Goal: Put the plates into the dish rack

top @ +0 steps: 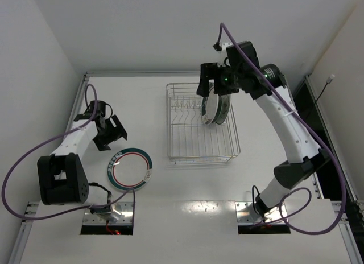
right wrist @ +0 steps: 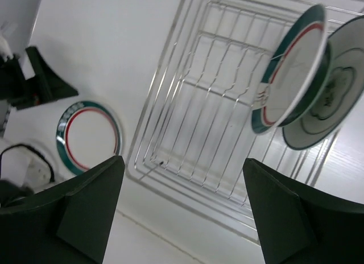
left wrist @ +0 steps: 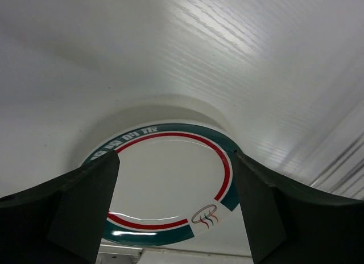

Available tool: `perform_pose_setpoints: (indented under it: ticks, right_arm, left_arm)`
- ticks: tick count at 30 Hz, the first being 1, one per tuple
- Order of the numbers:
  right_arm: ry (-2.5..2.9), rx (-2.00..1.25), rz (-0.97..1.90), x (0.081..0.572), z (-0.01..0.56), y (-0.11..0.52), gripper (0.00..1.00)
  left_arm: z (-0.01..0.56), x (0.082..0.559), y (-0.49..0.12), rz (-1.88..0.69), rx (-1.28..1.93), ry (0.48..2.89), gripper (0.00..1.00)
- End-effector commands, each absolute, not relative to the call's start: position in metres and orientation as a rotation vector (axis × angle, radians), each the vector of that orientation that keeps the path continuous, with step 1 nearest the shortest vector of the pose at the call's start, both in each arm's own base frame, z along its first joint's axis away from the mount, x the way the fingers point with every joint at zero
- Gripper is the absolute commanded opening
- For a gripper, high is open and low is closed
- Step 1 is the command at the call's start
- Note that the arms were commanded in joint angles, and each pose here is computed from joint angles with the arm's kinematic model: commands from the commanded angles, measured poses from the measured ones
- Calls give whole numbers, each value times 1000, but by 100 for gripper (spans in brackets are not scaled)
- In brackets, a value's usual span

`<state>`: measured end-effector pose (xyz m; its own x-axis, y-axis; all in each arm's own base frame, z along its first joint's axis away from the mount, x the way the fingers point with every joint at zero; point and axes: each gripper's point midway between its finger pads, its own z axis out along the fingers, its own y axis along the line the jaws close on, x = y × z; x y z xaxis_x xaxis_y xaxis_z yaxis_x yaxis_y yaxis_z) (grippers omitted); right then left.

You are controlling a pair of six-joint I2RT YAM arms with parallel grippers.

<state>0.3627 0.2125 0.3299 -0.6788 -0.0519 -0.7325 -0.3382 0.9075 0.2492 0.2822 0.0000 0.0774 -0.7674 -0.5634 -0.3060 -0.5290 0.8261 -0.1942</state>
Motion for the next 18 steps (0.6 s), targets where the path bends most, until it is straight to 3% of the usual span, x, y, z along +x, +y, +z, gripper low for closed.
perform_pose_setpoints:
  ticks: [1, 6, 11, 13, 18]
  right_arm:
    - [2286, -411, 645, 353, 315, 239, 83]
    - [2257, -474, 687, 324, 331, 229, 84]
    - [2192, -580, 769, 288, 353, 226, 85]
    - [2197, -598, 776, 280, 348, 224, 85]
    - [2056, -566, 939, 262, 362, 235, 87]
  left_arm:
    - [99, 292, -21, -320, -711, 2565, 77]
    - [113, 289, -40, -561, -654, 2497, 77]
    - [172, 313, -64, -815, -689, 2296, 77]
    - [183, 308, -71, -763, -656, 2350, 77]
    - [228, 300, -67, -695, -597, 2207, 79]
